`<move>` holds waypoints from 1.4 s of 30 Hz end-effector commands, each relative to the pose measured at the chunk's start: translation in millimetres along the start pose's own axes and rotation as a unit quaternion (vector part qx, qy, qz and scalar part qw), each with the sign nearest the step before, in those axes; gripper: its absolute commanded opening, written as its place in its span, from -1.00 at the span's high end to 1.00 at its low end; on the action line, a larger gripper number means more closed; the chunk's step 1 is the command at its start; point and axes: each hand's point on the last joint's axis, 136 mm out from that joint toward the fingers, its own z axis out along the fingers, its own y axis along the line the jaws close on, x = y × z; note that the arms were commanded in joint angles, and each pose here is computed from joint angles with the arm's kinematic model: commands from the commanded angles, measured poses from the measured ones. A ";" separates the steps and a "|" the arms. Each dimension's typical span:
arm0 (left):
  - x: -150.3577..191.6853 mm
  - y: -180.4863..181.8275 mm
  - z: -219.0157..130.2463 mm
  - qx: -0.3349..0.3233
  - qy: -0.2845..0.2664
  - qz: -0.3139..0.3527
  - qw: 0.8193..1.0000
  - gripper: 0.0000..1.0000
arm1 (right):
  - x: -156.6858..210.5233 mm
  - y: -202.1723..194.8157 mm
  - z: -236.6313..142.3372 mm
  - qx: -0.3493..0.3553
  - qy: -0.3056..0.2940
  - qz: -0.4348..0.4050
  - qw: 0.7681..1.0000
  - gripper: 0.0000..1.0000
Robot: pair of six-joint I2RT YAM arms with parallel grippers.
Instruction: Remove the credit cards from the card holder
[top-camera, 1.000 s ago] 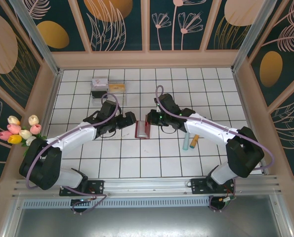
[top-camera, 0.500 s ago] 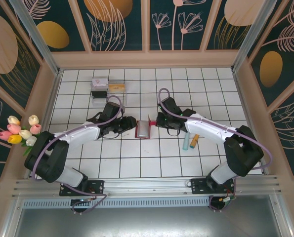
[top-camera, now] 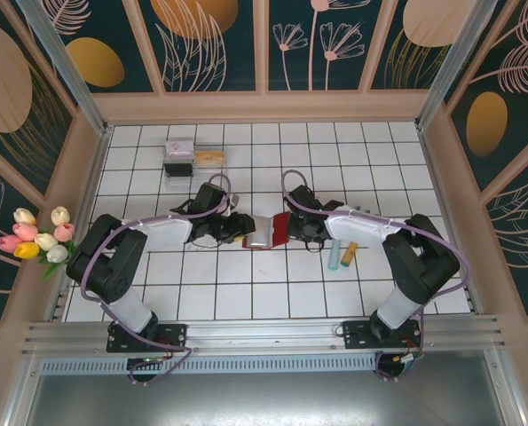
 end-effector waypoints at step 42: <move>22.9 -70.6 29.9 0.115 0.064 0.061 0.990 0.13 | -37.6 5.9 -52.2 -0.118 -0.057 0.077 0.988 0.35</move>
